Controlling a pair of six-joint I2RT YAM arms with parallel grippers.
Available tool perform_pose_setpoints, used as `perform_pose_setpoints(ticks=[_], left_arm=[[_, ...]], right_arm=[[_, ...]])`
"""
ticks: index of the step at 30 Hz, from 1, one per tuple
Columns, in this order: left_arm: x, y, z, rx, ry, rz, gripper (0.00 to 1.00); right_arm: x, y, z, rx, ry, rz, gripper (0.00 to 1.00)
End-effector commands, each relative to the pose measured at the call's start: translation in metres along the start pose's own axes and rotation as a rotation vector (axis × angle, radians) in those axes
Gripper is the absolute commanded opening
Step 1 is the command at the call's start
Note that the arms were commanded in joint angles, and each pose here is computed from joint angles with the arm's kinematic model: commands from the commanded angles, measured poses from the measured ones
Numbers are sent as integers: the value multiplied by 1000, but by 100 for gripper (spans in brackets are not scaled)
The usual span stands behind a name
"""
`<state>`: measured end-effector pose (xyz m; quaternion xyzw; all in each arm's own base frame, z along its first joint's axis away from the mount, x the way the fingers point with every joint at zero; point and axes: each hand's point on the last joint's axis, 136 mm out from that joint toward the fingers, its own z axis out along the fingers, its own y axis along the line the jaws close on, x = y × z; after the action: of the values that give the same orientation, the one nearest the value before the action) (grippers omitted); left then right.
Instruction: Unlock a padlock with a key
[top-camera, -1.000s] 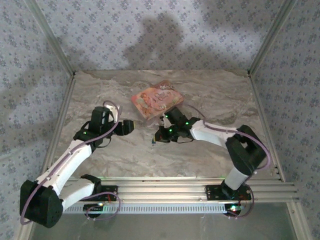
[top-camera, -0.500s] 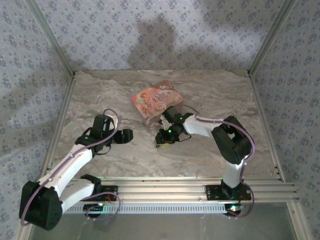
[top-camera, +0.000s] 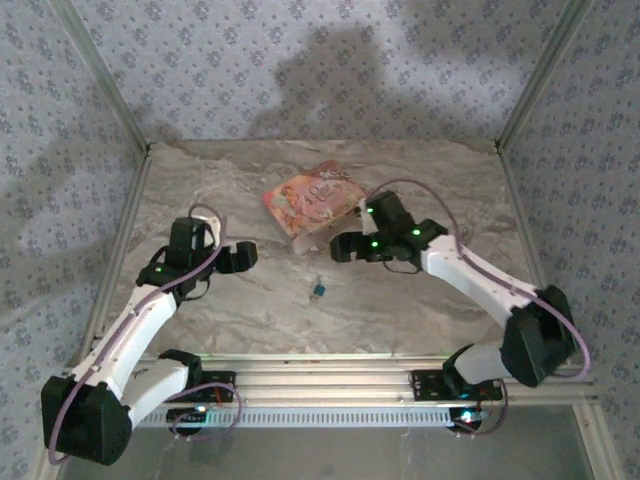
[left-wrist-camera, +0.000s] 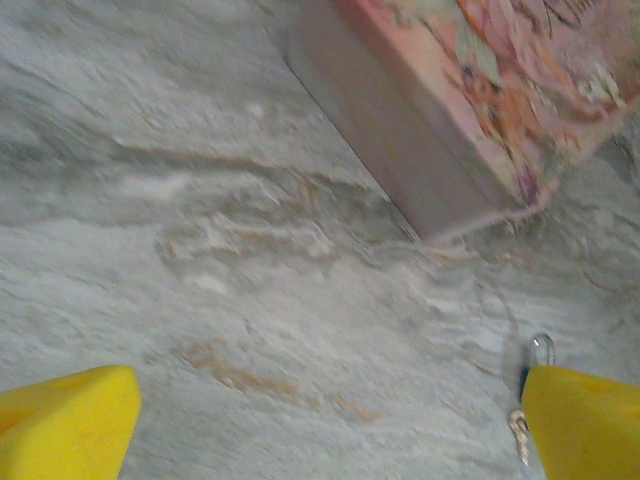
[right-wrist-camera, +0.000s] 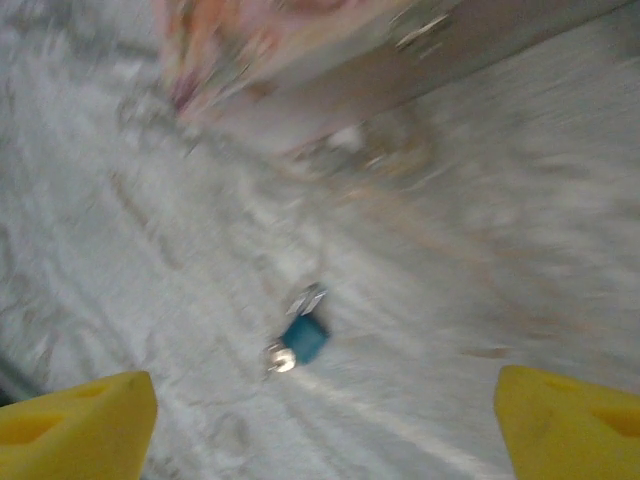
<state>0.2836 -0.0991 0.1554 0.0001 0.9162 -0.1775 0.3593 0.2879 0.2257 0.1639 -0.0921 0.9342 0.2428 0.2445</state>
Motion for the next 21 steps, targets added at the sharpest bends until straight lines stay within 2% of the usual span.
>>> perform_pose_setpoints(ticks=[1, 4, 8, 10, 12, 18, 21], left_arm=[[-28, 18, -1, -89, -88, 63, 98], [-45, 37, 5, -158, -157, 99, 98], [-53, 60, 21, -267, -231, 257, 98], [-54, 78, 27, -340, -260, 257, 98], [-54, 90, 36, -344, -305, 232, 98], [-50, 110, 58, -304, -410, 166, 98], [-56, 109, 68, -289, -392, 210, 98]], right_arm=[[-6, -67, -25, 247, -110, 42, 94], [-20, -121, -53, 417, -268, 140, 100], [-21, -187, -75, 600, -417, 201, 100], [-23, -207, -81, 664, -484, 163, 100], [-21, -223, -81, 714, -523, 99, 100], [-17, -264, -76, 726, -683, 97, 100], [-17, -273, -70, 713, -744, 44, 100]])
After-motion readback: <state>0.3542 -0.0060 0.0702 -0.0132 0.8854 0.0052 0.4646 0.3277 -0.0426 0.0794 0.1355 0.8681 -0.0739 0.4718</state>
